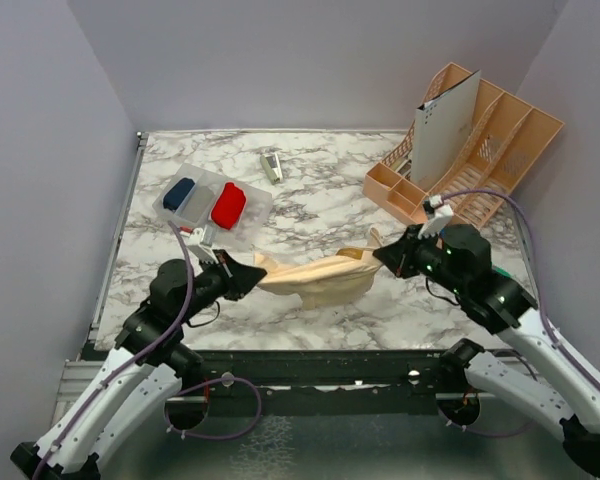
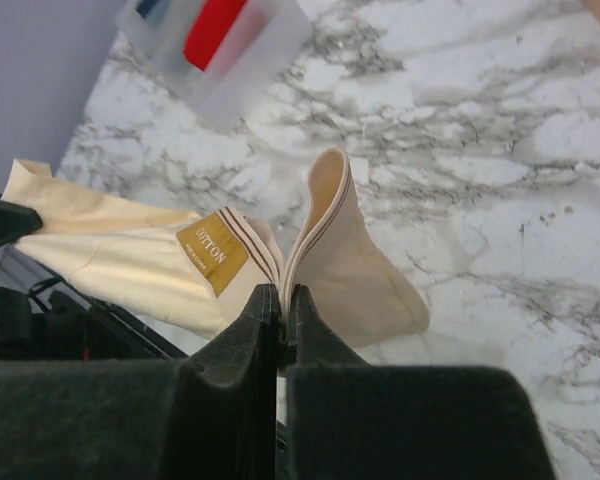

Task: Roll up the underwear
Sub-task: Flatten out the underwear at the center of the board.

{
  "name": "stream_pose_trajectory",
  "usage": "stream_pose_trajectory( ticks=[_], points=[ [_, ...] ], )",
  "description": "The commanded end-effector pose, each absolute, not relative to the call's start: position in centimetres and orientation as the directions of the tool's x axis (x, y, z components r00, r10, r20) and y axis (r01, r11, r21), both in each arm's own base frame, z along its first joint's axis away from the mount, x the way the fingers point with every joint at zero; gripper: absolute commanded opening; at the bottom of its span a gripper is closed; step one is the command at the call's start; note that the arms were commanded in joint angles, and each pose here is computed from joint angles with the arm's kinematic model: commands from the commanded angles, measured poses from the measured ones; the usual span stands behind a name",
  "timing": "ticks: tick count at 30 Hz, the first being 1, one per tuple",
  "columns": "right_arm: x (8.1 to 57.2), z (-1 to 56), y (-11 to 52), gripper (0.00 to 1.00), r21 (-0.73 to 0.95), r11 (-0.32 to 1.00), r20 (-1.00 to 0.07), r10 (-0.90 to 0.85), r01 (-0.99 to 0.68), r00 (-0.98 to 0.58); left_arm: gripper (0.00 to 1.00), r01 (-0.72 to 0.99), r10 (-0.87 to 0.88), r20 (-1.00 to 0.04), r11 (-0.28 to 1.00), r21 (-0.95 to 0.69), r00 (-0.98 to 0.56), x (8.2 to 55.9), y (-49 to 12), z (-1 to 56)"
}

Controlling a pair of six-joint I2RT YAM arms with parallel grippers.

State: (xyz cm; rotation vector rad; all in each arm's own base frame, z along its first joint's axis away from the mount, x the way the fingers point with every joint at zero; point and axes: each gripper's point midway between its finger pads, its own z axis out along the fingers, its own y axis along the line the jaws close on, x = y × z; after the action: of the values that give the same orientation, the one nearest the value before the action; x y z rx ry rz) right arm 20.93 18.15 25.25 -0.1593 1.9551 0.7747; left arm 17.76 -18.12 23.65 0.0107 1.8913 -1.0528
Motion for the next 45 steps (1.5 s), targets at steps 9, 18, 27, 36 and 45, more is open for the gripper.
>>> stream_pose_trajectory(
  ticks=[9, 18, 27, 36, 45],
  points=[
    [26.8, 10.9, 19.0, 0.1, 0.133, 0.962, -0.557, -0.125, -0.237, -0.821, 0.99, 0.076, -0.332, -0.36, 0.634, -0.769, -0.872, 14.3, -20.5, 11.0],
    [25.0, 11.9, 18.4, 0.18, 0.171, 0.938, -0.614, -0.139, -0.302, -0.777, 0.99, 0.141, -0.34, -0.537, 0.732, -0.666, -0.772, 18.8, -20.5, 12.5],
    [24.1, 7.6, 16.6, 0.27, 0.088, 0.976, -0.487, -0.132, -0.199, -0.864, 0.99, 0.307, -0.128, -0.64, 0.796, -0.522, -0.757, 23.2, -23.5, 11.8],
    [25.8, 9.9, 14.8, 0.71, 0.161, 0.986, -0.621, 0.074, -0.035, -0.78, 0.89, 0.5, 0.154, -0.641, 0.767, -0.402, -0.752, 29.4, -29.5, 11.1],
    [26.1, 9.0, 13.8, 0.71, 0.31, 0.951, -0.561, 0.183, 0.0, -0.807, 0.71, 0.516, 0.292, -0.52, 0.776, -0.363, -0.803, 30.3, -30.1, 6.0]
  ],
)
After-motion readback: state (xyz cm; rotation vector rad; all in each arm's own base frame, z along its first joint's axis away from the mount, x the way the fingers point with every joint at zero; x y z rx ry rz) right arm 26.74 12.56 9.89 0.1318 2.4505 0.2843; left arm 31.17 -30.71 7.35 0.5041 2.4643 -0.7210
